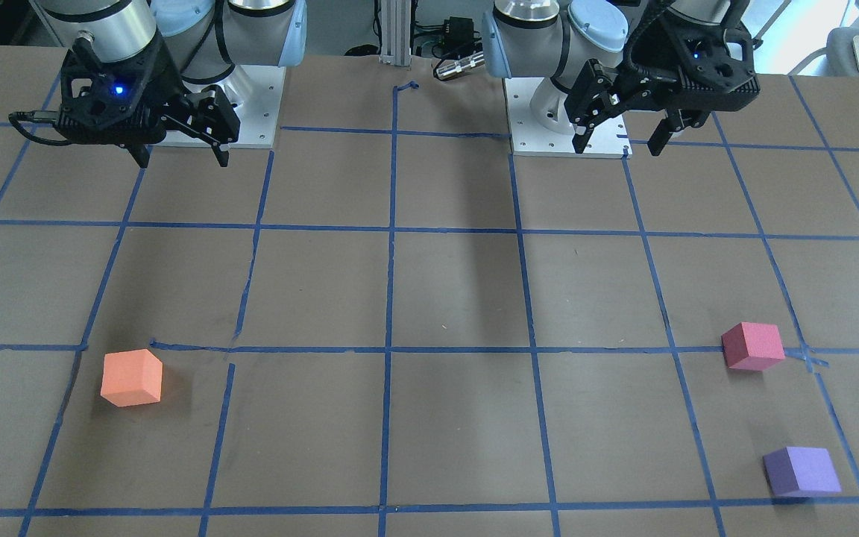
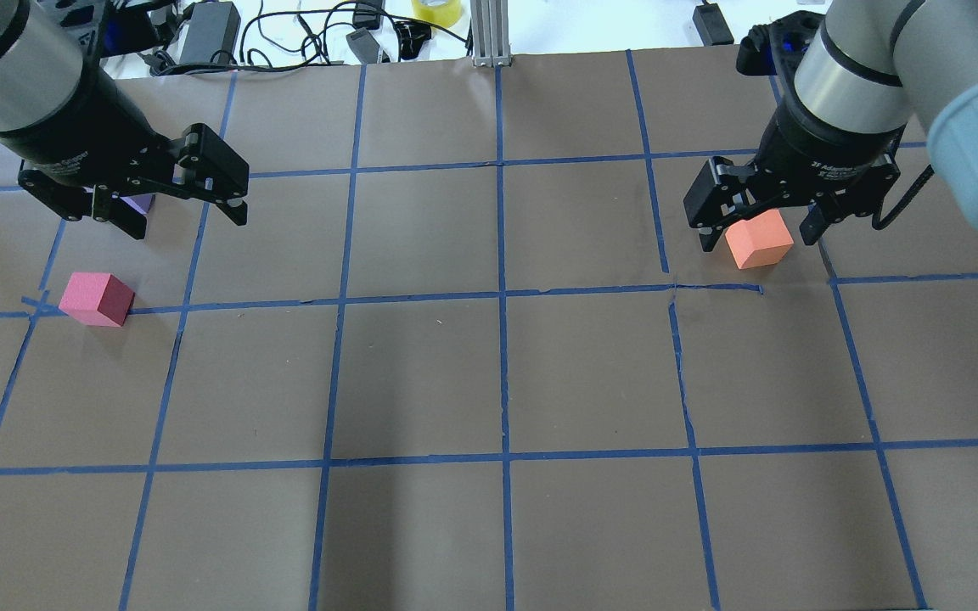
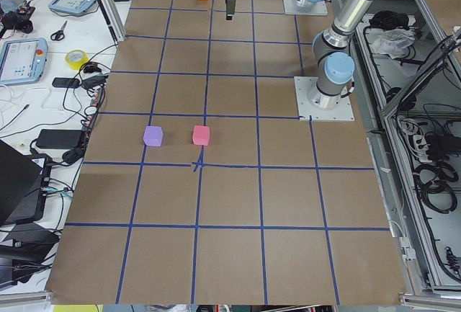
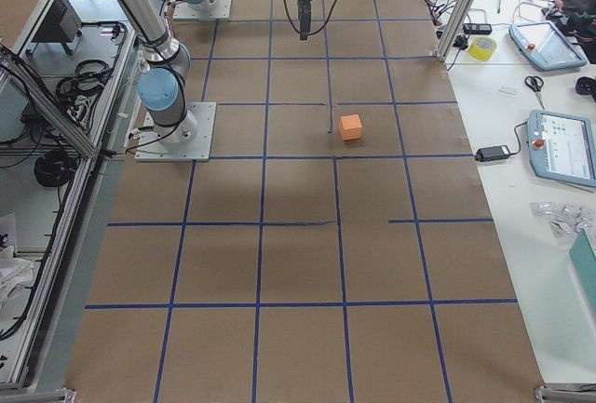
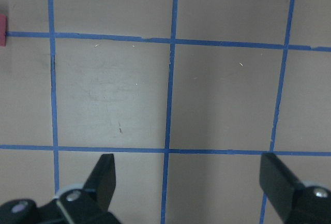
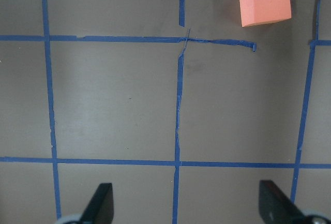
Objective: Arrange blocks in a line
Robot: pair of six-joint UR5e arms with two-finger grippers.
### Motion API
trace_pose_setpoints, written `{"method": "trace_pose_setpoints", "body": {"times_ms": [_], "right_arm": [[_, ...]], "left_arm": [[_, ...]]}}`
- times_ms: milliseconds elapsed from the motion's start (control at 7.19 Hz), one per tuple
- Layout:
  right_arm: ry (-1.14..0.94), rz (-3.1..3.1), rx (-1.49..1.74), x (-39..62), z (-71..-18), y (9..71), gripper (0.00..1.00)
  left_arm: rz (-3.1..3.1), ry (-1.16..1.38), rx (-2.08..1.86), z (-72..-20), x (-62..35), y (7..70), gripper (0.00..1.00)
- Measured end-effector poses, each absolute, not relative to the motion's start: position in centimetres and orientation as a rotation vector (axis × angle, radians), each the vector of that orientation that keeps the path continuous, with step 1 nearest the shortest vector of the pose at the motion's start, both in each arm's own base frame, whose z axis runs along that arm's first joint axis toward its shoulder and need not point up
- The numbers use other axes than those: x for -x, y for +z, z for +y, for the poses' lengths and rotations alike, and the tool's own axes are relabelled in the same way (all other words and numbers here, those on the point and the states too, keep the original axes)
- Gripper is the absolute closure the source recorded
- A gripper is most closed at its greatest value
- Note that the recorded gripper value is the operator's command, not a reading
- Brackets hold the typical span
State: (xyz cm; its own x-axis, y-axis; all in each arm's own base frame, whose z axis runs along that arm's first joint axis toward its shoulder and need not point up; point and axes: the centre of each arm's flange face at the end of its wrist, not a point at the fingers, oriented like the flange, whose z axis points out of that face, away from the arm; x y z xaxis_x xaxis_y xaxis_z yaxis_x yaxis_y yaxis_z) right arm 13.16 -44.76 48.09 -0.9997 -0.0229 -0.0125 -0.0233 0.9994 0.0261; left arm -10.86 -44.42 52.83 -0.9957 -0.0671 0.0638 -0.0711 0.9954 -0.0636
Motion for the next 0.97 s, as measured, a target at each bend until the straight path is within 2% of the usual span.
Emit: {"method": "trace_pose_setpoints", "body": {"times_ms": [974], "right_arm": [[0.046, 3.128, 0.020, -13.12, -45.58, 47.29, 0.00]], "left_arm": [[-3.079, 0.070, -0.100, -43.66, 11.10, 51.86, 0.00]]}}
